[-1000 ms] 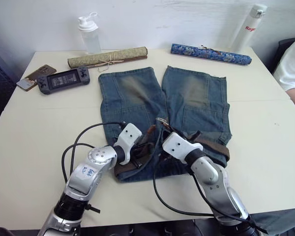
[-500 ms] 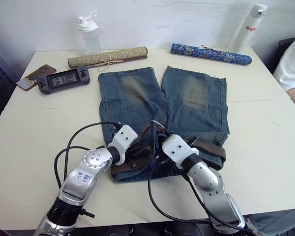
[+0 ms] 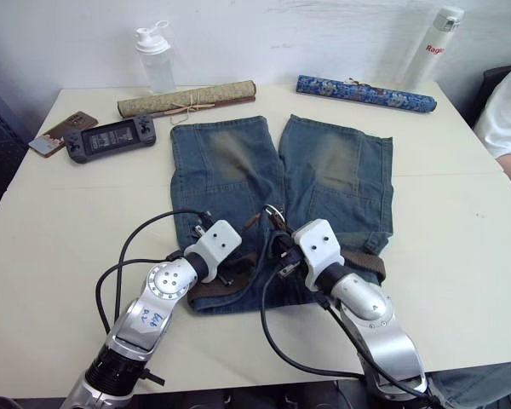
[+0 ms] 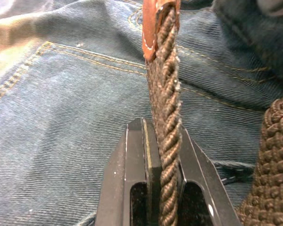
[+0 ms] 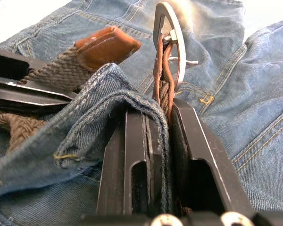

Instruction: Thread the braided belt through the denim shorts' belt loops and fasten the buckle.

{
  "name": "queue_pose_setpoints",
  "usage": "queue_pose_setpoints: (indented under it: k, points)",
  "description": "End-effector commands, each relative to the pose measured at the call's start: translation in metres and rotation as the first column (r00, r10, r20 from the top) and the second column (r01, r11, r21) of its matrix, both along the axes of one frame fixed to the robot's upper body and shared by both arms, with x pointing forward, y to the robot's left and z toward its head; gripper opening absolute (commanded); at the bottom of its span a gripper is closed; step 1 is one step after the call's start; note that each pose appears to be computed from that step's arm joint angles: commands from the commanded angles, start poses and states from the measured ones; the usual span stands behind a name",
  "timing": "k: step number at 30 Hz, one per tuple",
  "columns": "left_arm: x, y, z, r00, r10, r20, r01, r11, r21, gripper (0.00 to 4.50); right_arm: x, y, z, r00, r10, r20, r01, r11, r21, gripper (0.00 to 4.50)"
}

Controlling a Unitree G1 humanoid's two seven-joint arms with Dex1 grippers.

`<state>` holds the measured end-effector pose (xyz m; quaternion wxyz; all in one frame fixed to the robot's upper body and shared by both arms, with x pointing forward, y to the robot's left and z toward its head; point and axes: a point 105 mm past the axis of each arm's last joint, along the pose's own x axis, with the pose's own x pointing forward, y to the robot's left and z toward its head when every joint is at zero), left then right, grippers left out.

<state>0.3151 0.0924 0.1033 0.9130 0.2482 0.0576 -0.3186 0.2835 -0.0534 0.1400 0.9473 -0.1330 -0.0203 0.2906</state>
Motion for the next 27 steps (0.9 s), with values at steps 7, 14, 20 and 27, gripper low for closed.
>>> queue_pose_setpoints:
  k: [7, 14, 20, 27]
  points:
    - [0.003, -0.009, 0.009, 0.999, -0.031, -0.011, 0.031, 1.0, -0.002, 0.0, -0.006, 0.011, 0.015, 0.99, 0.082, 0.116, -0.073, 0.994, -0.083, 0.02]
    - [0.007, -0.015, 0.013, 0.999, -0.032, -0.012, 0.032, 0.999, -0.017, 0.0, -0.007, 0.016, 0.008, 0.979, 0.132, 0.156, -0.098, 0.974, -0.204, 0.02]
    - [0.012, -0.018, 0.015, 1.0, -0.024, -0.002, 0.024, 0.999, -0.023, 0.0, -0.008, 0.02, 0.003, 0.97, 0.178, 0.164, -0.128, 0.952, -0.277, 0.02]
    - [0.013, -0.038, 0.023, 0.994, -0.093, 0.052, 0.096, 0.994, -0.047, 0.0, -0.013, 0.027, -0.007, 0.954, 0.273, 0.128, -0.215, 0.914, -0.343, 0.02]
